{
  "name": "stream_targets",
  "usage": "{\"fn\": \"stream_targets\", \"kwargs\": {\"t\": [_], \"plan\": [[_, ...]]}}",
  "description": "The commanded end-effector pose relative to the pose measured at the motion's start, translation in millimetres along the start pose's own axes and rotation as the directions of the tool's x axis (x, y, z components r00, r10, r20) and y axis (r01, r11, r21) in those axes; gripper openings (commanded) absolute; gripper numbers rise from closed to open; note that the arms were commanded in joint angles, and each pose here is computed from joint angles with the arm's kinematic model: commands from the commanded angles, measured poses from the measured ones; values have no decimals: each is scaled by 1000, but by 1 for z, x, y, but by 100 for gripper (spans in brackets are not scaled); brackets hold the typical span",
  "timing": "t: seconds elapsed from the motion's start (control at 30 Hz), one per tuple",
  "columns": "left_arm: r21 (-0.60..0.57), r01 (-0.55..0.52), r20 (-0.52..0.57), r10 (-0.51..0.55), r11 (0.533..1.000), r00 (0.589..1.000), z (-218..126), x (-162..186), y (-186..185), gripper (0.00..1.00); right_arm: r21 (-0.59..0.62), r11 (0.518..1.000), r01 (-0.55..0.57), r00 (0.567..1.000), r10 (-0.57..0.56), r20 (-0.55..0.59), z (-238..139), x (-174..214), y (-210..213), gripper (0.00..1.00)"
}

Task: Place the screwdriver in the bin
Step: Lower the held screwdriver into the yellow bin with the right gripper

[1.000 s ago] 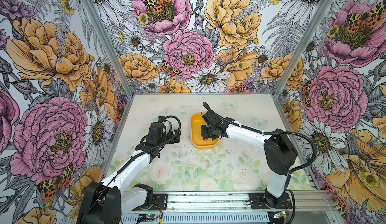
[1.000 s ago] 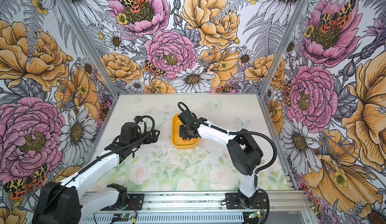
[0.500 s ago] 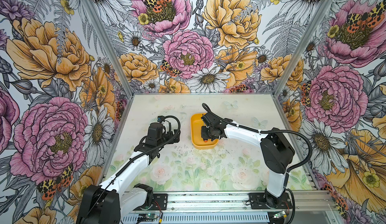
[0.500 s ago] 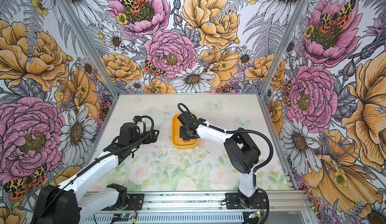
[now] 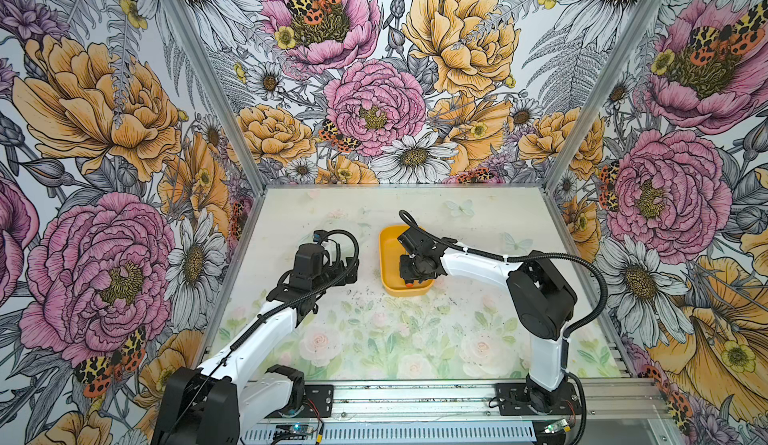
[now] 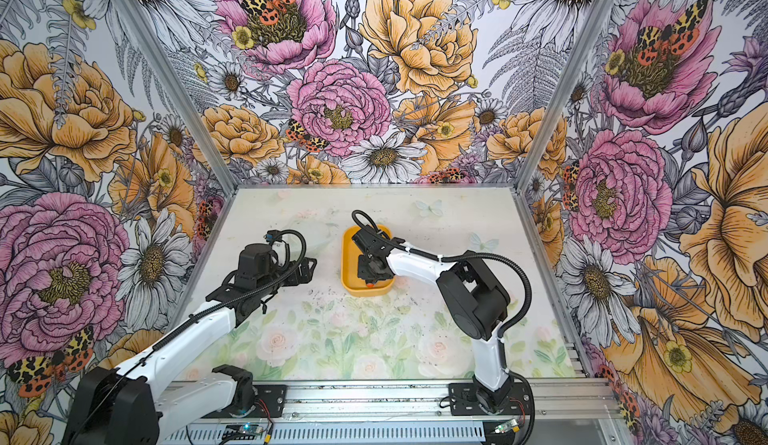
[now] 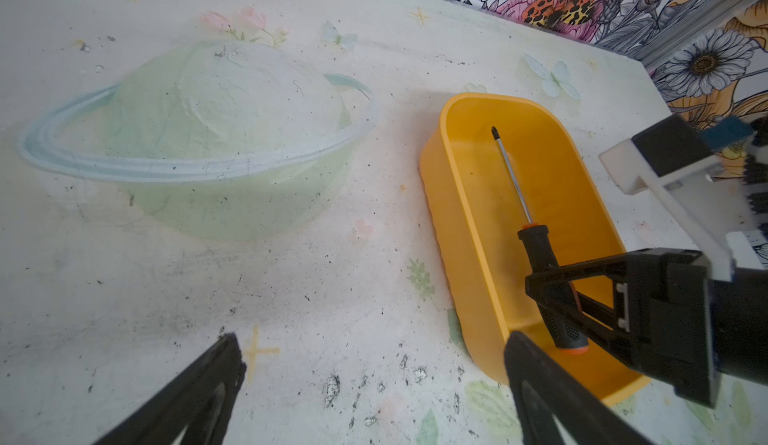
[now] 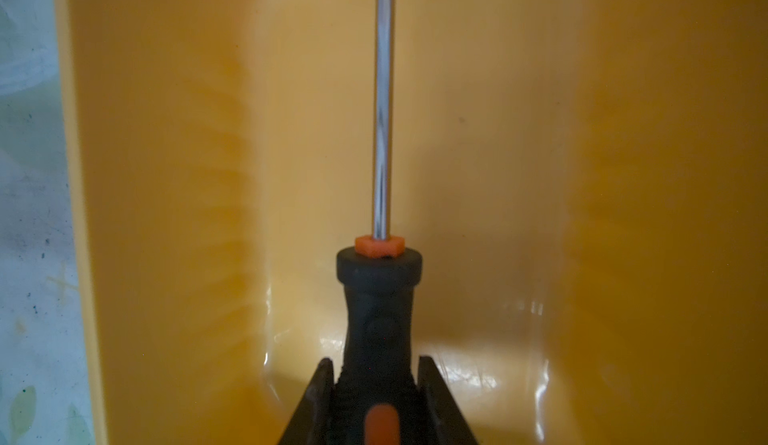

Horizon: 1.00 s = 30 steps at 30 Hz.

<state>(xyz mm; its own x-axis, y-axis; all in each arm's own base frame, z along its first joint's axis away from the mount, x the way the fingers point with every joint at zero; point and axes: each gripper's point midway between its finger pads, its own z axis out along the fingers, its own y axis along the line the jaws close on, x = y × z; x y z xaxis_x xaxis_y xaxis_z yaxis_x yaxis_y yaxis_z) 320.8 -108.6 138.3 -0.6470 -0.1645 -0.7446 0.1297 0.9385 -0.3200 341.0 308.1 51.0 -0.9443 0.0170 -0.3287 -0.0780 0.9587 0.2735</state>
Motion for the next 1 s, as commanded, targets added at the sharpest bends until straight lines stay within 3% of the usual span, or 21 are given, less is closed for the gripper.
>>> {"fn": "stream_targets", "kwargs": {"t": [0.0, 0.23, 0.97], "plan": [[-3, -17, 1, 17, 1000, 1000, 0, 2, 0, 99, 0, 1000, -13, 1000, 13, 5, 5, -2, 2, 0], [-7, -18, 4, 18, 1000, 1000, -2, 3, 0, 99, 4, 1000, -12, 1000, 12, -4, 9, 0, 2, 0], [-4, -22, 6, 22, 1000, 1000, -3, 1, 0, 99, -8, 1000, 6, 1000, -6, -19, 14, 0, 5, 46]]}}
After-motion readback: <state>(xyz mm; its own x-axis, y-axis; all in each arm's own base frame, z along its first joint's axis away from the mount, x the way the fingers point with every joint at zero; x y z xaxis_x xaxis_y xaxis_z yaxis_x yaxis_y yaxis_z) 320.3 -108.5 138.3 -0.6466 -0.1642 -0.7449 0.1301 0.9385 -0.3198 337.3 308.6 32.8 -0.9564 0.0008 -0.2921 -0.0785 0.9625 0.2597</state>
